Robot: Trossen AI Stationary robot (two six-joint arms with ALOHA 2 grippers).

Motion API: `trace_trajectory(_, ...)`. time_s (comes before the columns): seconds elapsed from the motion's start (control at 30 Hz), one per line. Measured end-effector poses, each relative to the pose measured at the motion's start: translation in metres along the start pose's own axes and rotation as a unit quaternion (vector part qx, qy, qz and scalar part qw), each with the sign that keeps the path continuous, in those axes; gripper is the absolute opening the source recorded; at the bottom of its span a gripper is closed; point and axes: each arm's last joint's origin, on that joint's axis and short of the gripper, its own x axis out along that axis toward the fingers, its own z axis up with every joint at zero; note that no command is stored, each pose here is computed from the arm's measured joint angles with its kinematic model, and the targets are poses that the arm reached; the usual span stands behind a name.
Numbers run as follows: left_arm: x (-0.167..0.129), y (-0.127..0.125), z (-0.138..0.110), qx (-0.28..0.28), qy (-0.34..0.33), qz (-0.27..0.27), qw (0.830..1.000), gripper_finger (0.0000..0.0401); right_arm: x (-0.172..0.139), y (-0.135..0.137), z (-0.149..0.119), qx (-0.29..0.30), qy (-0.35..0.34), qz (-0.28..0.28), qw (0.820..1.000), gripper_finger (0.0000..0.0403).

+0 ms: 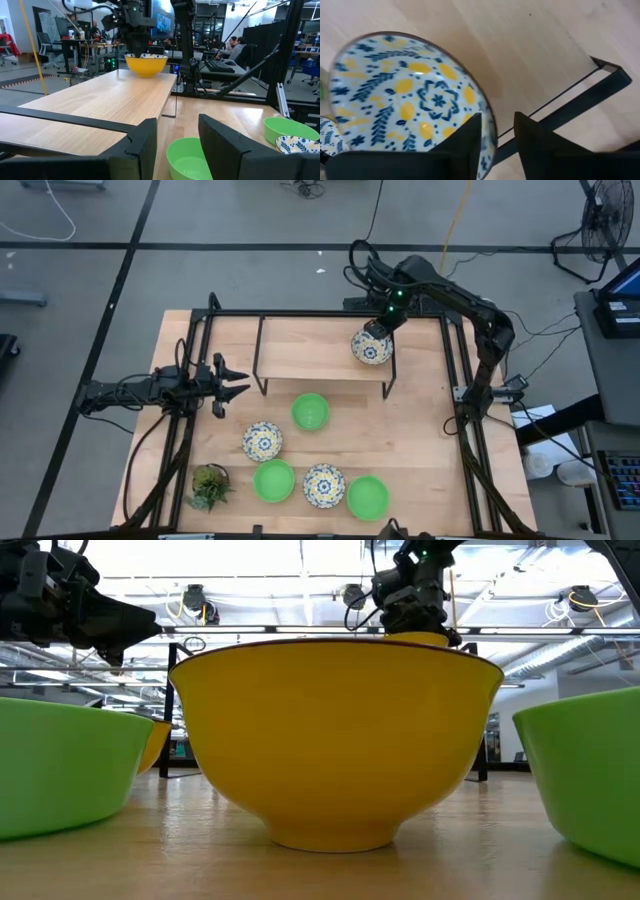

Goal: Pick & Place Mini bowls
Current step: Put the top right white bowl on the shelf, then stack the top white bowl on top of the white bowl on the shelf

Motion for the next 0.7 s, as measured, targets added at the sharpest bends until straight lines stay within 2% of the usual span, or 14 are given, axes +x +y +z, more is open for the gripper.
trace_trajectory(0.33, 0.0, 0.0, 0.0, 0.0, 0.0, 0.0, 1.0, 0.0147, -0.027, 0.004, -0.015, -0.003, -0.068, 0.013, 0.998, 0.0151)
trace_trajectory(0.7, 0.0, 0.0, 0.0, 0.0, 0.0, 0.0, 1.0, 0.0147, -0.089, 0.01, -0.074, -0.037, -0.195, 0.038, 0.979, 0.0152)
